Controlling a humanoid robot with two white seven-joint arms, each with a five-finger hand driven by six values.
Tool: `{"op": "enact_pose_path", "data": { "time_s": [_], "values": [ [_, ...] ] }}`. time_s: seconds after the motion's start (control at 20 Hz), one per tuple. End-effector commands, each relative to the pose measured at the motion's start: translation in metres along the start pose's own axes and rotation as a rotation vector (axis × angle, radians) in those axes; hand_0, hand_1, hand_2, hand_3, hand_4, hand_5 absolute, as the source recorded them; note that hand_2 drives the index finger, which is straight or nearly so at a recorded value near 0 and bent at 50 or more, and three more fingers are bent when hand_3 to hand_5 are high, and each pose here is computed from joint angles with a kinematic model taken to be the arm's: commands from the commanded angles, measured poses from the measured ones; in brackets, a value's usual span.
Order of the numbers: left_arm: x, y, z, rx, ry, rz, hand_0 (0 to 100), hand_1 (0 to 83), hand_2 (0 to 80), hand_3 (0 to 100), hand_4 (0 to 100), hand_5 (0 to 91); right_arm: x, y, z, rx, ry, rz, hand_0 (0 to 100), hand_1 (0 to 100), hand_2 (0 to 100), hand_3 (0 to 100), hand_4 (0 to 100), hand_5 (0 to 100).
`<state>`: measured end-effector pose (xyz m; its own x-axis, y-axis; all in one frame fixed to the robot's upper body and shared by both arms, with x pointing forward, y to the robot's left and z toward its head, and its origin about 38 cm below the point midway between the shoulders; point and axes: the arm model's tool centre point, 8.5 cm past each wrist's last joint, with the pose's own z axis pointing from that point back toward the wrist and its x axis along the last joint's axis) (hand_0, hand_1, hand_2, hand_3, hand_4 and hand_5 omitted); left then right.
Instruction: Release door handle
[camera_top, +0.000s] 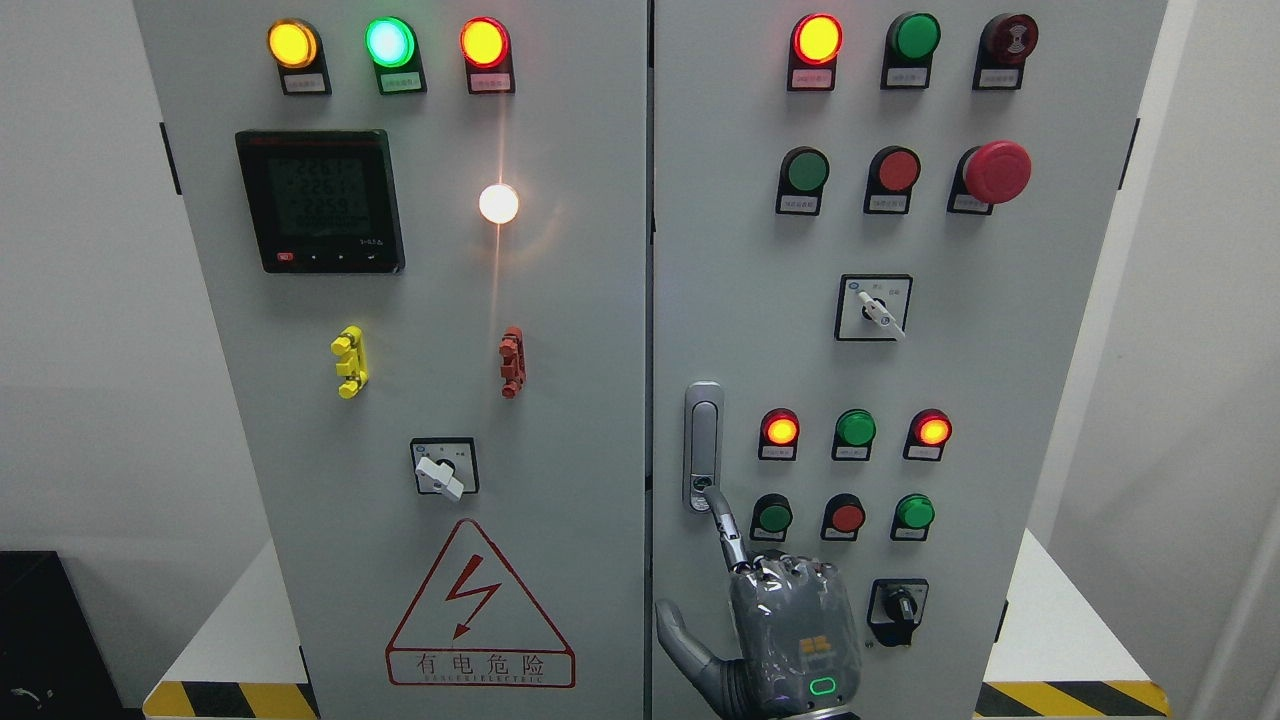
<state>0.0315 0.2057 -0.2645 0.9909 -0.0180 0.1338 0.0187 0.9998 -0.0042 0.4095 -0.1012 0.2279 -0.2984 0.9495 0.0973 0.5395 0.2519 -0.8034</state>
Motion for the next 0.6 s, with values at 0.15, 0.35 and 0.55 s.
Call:
{"op": "enact_pose_path", "data": {
  "time_s": [0.15,0.35,0.55],
  "values": [
    [-0.0107,-0.0002,0.001,0.0,0.016,0.0,12,55.6,0.0,0,0,0.0,0.0002,0.0043,-0.0029,0.01,-0.002,0.006,31,19,7,100,100,100],
    [-0.0107,-0.0002,0.001,0.0,0.016,0.0,12,55.6,0.0,0,0,0.0,0.0018,0.0022,-0.0041,0.002,-0.007,0.022,31,19,7,100,100,100],
    [-0.0107,-0.0002,0.001,0.0,0.016,0.0,12,55.6,0.0,0,0,0.0,0.0021,0.0033,-0.0044,0.005,-0.007,0.023,31,19,7,100,100,100]
  ]
}}
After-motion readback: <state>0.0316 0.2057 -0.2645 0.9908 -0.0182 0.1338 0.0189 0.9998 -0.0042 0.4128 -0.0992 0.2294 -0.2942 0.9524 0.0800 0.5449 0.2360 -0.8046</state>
